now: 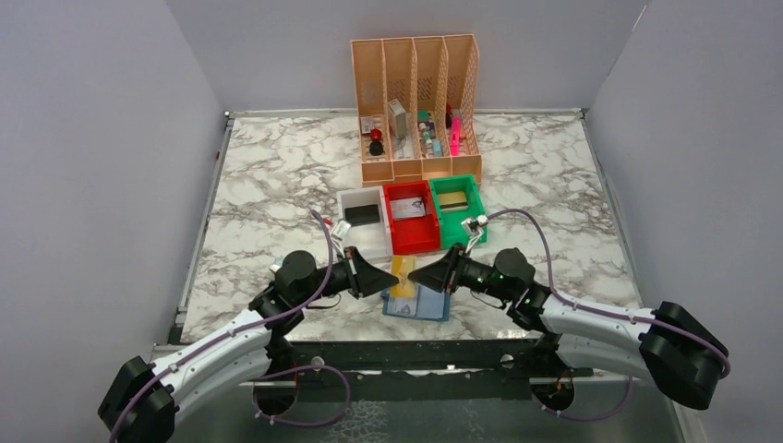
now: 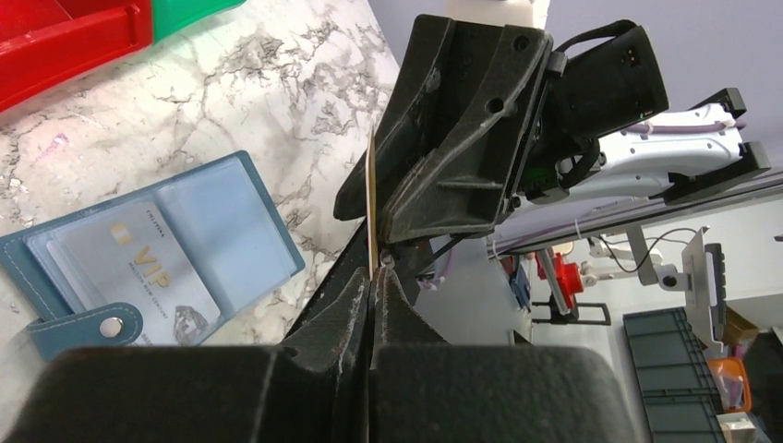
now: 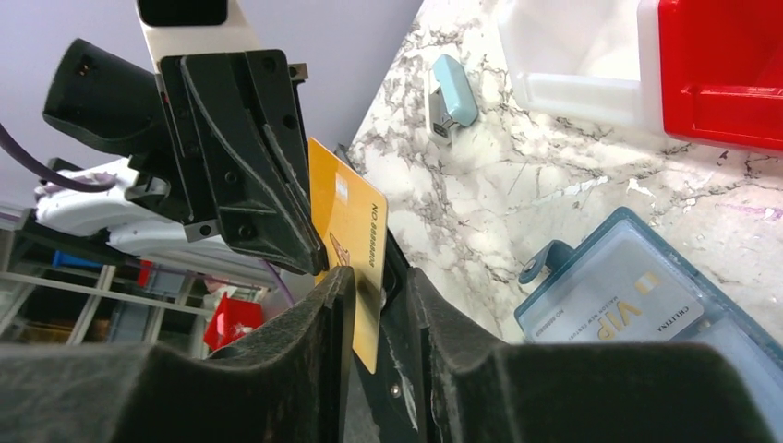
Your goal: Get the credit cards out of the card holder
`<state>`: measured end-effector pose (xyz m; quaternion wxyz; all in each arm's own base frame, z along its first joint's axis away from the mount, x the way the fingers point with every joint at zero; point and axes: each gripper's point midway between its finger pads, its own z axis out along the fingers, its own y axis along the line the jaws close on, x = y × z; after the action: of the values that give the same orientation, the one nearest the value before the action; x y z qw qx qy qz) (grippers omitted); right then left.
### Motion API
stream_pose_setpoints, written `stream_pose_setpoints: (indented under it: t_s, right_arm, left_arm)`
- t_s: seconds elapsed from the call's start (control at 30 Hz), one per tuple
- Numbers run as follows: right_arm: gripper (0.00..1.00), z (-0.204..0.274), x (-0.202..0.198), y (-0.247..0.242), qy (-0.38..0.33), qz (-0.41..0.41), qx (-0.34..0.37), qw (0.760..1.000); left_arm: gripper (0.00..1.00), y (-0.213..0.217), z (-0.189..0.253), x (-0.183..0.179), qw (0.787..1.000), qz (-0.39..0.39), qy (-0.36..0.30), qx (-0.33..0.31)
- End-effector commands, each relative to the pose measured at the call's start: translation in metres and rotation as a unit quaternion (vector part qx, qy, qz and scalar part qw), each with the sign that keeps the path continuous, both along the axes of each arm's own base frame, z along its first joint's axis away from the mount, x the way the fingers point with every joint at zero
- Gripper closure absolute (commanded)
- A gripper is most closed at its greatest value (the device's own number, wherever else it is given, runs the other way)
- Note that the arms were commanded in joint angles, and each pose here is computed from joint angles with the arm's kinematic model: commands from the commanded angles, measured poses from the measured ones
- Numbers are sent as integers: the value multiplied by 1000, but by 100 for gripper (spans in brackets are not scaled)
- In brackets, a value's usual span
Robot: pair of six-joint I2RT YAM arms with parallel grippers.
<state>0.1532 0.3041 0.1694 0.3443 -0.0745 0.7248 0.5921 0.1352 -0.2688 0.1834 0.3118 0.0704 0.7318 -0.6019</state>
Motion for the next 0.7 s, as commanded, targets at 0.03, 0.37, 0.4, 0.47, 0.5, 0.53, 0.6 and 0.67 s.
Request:
stream_pose_setpoints:
  t_s: [0.03, 0.37, 0.4, 0.47, 0.5, 0.53, 0.6, 0.67]
  right_arm:
    - [74, 21, -1, 1, -22, 12, 35, 999]
    - [94, 29, -13, 1, -24, 46, 64, 997]
    - [97, 30, -13, 1, -25, 48, 66, 996]
    - [99, 29, -14, 1, -23, 49, 66, 996]
    - [99, 28, -13, 0, -22, 46, 64, 997]
    - [99, 26, -12, -1, -19, 39, 59, 997]
    - [99, 20, -5, -5, -15, 15, 44, 999]
    - [99, 15, 2, -10, -15, -11, 22, 1000]
  left_arm:
    - [100, 1, 13, -6, 999, -14, -17, -25]
    - [100, 0, 14, -10, 999, -23, -15, -29]
    - [100, 1, 15, -10, 999, -23, -16, -29]
    - [100, 1, 15, -10, 999, -22, -18, -30]
    - [95, 1, 16, -10, 999, -22, -20, -31]
    - [84, 2, 16, -9, 999, -20, -21, -31]
    - [55, 2, 13, -8, 999, -14, -20, -26]
    - [41, 4, 6, -4, 1000, -4, -13, -6]
